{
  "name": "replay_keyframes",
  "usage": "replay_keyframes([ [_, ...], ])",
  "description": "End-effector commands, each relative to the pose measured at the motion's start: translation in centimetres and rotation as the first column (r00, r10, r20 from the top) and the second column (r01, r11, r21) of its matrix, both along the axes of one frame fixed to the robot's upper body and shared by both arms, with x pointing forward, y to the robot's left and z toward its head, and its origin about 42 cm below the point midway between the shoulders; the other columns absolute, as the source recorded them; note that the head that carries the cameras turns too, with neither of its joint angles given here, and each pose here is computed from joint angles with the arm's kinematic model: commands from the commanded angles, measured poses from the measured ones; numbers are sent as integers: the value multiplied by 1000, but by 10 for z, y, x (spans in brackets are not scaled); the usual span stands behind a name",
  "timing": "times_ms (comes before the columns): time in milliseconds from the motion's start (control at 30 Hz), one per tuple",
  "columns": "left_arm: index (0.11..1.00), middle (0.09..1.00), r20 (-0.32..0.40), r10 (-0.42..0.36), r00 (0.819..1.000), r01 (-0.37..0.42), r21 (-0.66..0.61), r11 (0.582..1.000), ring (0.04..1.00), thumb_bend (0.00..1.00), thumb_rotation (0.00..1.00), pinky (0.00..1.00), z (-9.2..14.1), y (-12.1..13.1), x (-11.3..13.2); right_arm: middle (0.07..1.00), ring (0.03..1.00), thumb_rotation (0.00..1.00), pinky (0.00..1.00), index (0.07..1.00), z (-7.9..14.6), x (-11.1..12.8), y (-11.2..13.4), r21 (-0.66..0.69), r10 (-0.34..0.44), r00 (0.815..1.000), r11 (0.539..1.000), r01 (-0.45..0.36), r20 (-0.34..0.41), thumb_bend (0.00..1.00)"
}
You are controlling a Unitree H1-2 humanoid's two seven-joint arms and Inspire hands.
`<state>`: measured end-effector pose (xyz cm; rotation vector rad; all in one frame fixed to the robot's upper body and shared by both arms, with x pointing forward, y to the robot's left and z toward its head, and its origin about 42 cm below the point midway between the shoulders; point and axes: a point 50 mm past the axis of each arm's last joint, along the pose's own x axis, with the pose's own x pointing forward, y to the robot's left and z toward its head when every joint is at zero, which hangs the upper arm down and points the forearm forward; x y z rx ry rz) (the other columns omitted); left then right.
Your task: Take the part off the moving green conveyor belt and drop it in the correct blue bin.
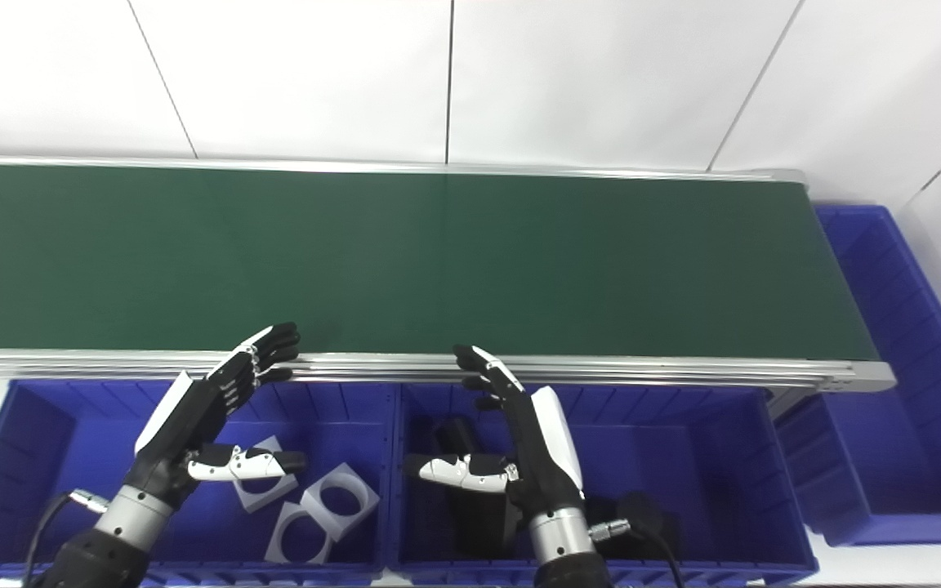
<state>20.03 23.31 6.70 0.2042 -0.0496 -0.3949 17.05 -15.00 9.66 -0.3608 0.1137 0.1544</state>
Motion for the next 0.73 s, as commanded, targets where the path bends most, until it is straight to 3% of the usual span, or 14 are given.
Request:
replay_keyframes([
  [0, 912, 913, 58, 1, 998, 0, -17, 1000, 881, 893, 241, 796, 8, 0, 3, 835, 792, 0, 720, 851, 13, 2, 1, 20, -8, 999, 1000, 7, 44, 650],
  [700, 881, 893, 89, -20, 996, 17, 39, 999, 853, 877, 187, 731, 10, -2, 4, 839, 796, 0, 722, 844, 11, 2, 2, 8, -8, 999, 1000, 7, 48, 643],
])
